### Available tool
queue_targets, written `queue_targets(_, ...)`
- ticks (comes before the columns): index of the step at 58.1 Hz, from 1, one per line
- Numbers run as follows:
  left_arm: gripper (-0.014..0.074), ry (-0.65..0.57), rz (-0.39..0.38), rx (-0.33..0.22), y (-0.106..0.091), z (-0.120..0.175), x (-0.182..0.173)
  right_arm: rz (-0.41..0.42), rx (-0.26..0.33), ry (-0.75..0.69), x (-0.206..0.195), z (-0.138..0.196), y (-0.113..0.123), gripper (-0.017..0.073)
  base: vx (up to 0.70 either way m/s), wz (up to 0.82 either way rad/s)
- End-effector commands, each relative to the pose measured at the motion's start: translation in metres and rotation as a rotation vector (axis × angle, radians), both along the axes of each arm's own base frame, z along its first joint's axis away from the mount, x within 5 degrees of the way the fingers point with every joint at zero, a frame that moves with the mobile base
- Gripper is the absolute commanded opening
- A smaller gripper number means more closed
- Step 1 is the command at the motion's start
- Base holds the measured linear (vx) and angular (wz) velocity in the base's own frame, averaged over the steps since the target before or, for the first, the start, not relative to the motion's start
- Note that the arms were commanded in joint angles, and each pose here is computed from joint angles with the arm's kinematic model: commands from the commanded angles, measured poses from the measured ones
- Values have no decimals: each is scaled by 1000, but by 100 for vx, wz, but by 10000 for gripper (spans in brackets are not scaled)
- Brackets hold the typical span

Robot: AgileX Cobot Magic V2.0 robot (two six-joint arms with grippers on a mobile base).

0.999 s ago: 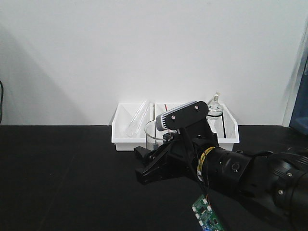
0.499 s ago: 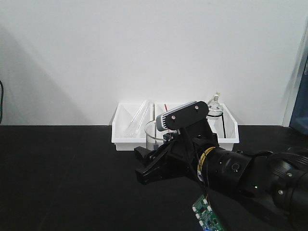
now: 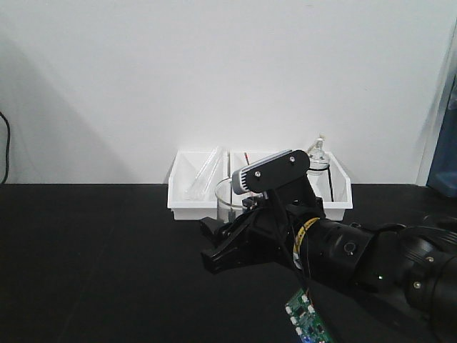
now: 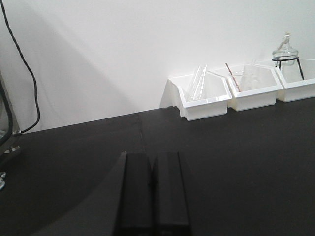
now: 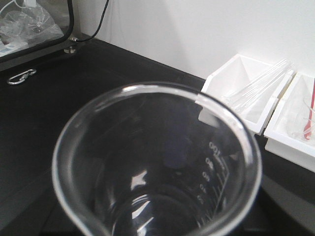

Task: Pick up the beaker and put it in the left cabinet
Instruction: 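Close the right gripper on the beaker and lift it off the bench, then hold the beaker in the right gripper while the base turns away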

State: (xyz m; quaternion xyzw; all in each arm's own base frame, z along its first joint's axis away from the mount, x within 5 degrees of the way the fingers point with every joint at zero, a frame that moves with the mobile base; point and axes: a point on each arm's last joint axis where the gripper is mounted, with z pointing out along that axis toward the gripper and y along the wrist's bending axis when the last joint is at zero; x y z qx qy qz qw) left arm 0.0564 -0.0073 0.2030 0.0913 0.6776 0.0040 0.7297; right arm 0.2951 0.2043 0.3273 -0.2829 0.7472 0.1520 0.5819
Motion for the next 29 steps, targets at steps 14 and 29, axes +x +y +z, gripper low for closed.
queue_targets(14,1,-76,-4,-15,0,2,-1,30,84,-101,-7,31,-2,-3,-12,2)
queue_targets(29,1,-76,-4,-15,0,2,-1,30,84,-101,-7,31,-2,-3,-16,18)
